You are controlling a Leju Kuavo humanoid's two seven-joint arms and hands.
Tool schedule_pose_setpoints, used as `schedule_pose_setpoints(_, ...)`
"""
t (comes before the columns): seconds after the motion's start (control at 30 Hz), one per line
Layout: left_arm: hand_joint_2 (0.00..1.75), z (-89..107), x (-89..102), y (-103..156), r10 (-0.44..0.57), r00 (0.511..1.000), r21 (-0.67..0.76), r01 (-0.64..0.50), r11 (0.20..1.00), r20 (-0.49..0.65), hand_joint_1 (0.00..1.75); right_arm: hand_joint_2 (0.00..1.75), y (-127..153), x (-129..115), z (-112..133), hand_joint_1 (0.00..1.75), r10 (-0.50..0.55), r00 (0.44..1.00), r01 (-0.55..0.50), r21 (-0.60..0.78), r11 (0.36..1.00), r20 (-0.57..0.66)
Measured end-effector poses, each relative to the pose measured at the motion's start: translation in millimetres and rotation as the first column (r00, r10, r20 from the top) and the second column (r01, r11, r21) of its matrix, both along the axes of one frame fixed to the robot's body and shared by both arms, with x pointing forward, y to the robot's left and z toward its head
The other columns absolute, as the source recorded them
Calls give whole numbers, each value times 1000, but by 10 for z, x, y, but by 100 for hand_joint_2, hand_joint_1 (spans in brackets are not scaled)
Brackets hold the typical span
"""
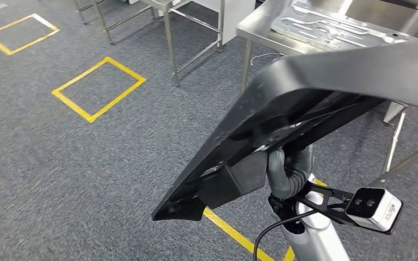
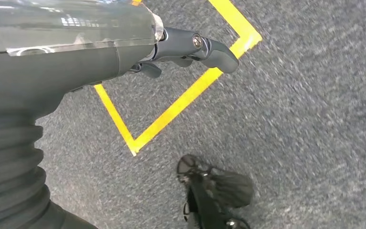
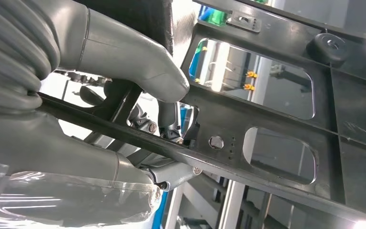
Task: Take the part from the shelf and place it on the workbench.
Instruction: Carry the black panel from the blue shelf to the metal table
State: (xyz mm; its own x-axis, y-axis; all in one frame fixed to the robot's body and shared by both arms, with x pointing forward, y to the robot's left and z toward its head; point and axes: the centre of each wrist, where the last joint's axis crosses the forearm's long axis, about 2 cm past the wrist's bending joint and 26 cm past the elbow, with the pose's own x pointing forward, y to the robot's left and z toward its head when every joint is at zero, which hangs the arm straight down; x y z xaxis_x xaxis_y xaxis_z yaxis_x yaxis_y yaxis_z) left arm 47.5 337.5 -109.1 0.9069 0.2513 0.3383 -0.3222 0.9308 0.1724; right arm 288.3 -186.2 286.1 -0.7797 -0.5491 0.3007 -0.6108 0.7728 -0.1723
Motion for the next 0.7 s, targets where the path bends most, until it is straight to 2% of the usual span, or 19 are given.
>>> schedule_pose_setpoints(0.7,175,-1,4,-27,9,1000,2,-9,1000,-13,0,175,79,50,27,175,3,1000,-3,-7,1000,-3)
